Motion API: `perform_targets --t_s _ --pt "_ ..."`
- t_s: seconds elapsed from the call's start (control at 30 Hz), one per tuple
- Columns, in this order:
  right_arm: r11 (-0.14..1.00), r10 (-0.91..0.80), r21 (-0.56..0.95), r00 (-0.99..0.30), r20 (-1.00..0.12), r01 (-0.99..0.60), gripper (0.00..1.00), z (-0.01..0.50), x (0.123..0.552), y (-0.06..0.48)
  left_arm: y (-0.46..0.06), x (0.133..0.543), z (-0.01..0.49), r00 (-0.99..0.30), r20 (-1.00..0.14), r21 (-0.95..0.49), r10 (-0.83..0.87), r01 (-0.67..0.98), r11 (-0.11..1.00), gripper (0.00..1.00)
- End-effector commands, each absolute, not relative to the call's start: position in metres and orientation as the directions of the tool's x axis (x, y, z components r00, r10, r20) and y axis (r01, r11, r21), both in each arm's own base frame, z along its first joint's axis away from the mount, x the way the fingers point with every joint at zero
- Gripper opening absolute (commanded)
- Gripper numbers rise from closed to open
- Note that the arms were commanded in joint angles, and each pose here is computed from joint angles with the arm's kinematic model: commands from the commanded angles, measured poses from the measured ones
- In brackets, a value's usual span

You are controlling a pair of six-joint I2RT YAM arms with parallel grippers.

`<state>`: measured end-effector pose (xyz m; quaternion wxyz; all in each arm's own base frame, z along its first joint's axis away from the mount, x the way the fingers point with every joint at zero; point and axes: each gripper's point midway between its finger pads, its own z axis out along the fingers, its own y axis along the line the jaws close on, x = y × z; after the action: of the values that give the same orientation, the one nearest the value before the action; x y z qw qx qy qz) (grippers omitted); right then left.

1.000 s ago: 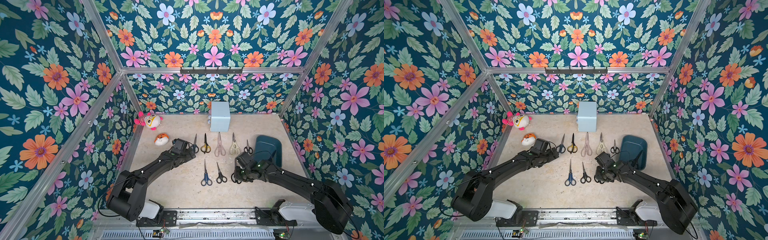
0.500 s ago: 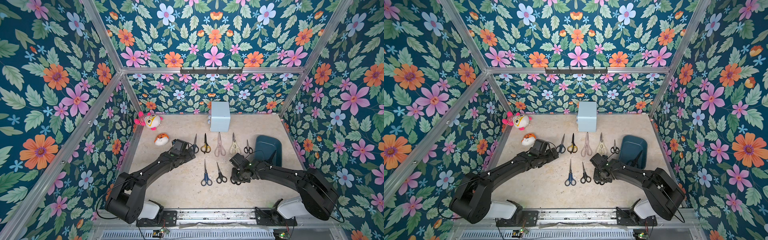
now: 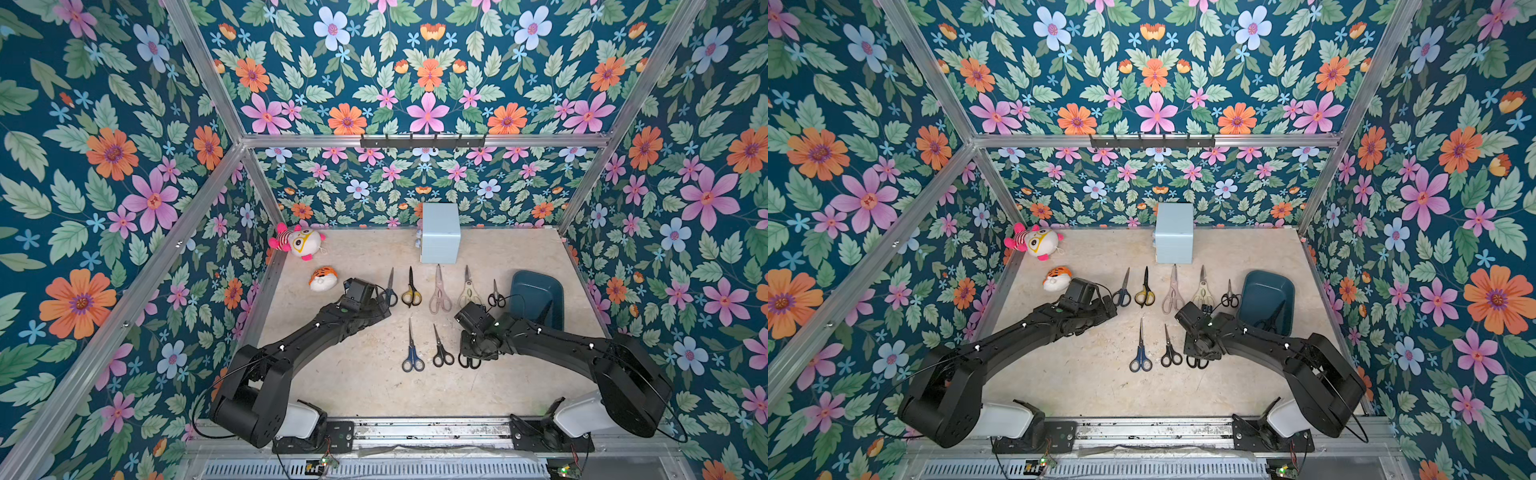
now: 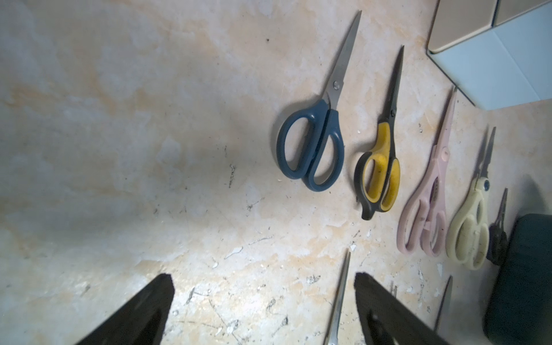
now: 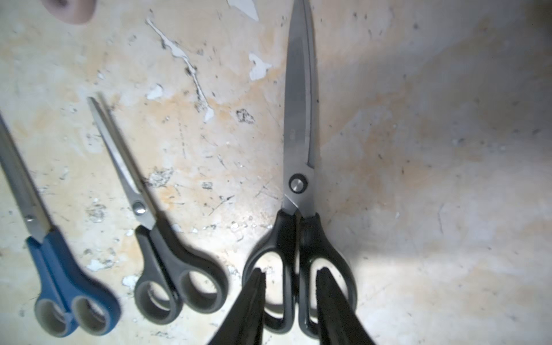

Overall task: Take the scissors out of the storage box
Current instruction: Place the scissors at the center of the board, then pick up the scissors from the storage box.

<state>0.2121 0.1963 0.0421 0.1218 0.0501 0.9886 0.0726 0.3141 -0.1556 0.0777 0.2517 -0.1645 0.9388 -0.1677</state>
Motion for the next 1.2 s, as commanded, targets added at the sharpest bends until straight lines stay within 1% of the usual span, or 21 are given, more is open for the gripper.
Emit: perform_targets --t_s 0.0,0.1,0.27,0.4,0.47,0.6,0.73,0.9,1.17 --pt "0.990 0.119 0.107 -0.955 -0.273 0.092 0.36 0.060 0.217 0.186 -0.156 0.316 0.082 -0.822 -0.431 -0.390 -0.372 -0.201 0.898 0.99" --pt "0.989 0.138 0.089 -0.941 -0.309 0.116 0.37 0.081 0.228 0.177 -0.161 0.319 0.086 -0.825 -0.434 -0.404 -0.361 -0.180 0.897 0.99" --pt "0.971 0.235 0.121 -0.911 -0.339 0.205 0.37 0.110 0.253 0.149 -0.172 0.324 0.090 -0.837 -0.434 -0.422 -0.333 -0.138 0.896 0.98" --pt "0.949 0.316 0.121 -0.874 -0.369 0.292 0.37 0.128 0.276 0.105 -0.182 0.328 0.090 -0.847 -0.433 -0.429 -0.310 -0.109 0.897 0.98" --pt "0.931 0.361 0.095 -0.859 -0.362 0.352 0.37 0.128 0.281 0.076 -0.185 0.329 0.089 -0.849 -0.434 -0.430 -0.301 -0.098 0.898 0.98" --pt "0.876 0.464 0.037 -0.819 -0.338 0.481 0.37 0.120 0.285 0.018 -0.188 0.330 0.085 -0.853 -0.433 -0.427 -0.292 -0.091 0.900 0.98" --pt "0.824 0.543 0.036 -0.772 -0.329 0.565 0.37 0.108 0.291 -0.016 -0.189 0.332 0.079 -0.859 -0.427 -0.419 -0.282 -0.089 0.904 0.98" --pt "0.795 0.591 0.056 -0.752 -0.292 0.604 0.37 0.083 0.302 -0.028 -0.191 0.336 0.074 -0.870 -0.423 -0.397 -0.255 -0.075 0.915 0.98" --pt "0.799 0.584 0.004 -0.776 -0.237 0.601 0.37 0.046 0.309 -0.030 -0.187 0.342 0.075 -0.869 -0.437 -0.349 -0.233 -0.075 0.934 0.99"
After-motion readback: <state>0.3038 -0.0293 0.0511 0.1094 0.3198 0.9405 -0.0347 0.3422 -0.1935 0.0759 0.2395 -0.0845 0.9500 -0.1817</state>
